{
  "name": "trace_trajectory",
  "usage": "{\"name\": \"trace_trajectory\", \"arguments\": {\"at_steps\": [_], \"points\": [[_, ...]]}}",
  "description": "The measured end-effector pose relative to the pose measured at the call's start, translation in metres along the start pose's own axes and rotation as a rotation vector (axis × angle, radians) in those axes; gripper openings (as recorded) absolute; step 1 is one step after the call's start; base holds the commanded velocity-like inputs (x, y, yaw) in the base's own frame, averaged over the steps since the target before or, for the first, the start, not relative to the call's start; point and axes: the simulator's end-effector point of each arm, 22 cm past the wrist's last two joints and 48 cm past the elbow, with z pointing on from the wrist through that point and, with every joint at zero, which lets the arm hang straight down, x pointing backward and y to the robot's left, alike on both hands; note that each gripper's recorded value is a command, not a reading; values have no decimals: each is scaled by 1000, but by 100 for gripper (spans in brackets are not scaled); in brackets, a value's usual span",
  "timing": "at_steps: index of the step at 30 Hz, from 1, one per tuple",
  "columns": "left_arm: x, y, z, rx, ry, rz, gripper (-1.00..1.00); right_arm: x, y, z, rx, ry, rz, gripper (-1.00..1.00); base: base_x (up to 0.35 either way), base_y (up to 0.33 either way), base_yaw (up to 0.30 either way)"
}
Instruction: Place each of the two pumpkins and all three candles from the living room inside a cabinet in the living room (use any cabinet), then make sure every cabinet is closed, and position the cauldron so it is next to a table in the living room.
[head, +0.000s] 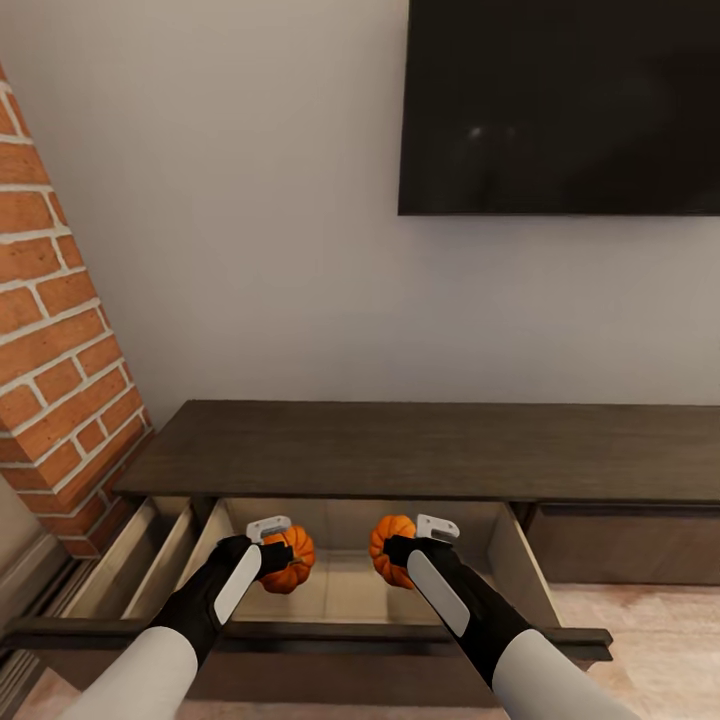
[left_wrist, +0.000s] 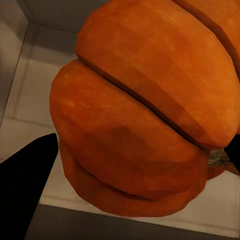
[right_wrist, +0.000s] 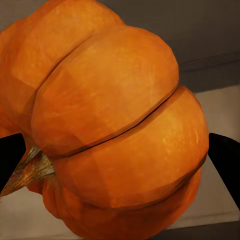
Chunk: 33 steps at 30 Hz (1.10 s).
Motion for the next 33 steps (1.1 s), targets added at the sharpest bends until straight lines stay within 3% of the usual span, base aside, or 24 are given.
{"name": "trace_trajectory", "arguments": {"at_steps": [11,33], "points": [[-1,0,-1,0,-2,1,-100,-1,1,-1,-3,-3,1,-100,83,0,-50],[40,8,36,-20,89,4,-100,40,-9,33,16,90,5,-100,0,0,0]]}}
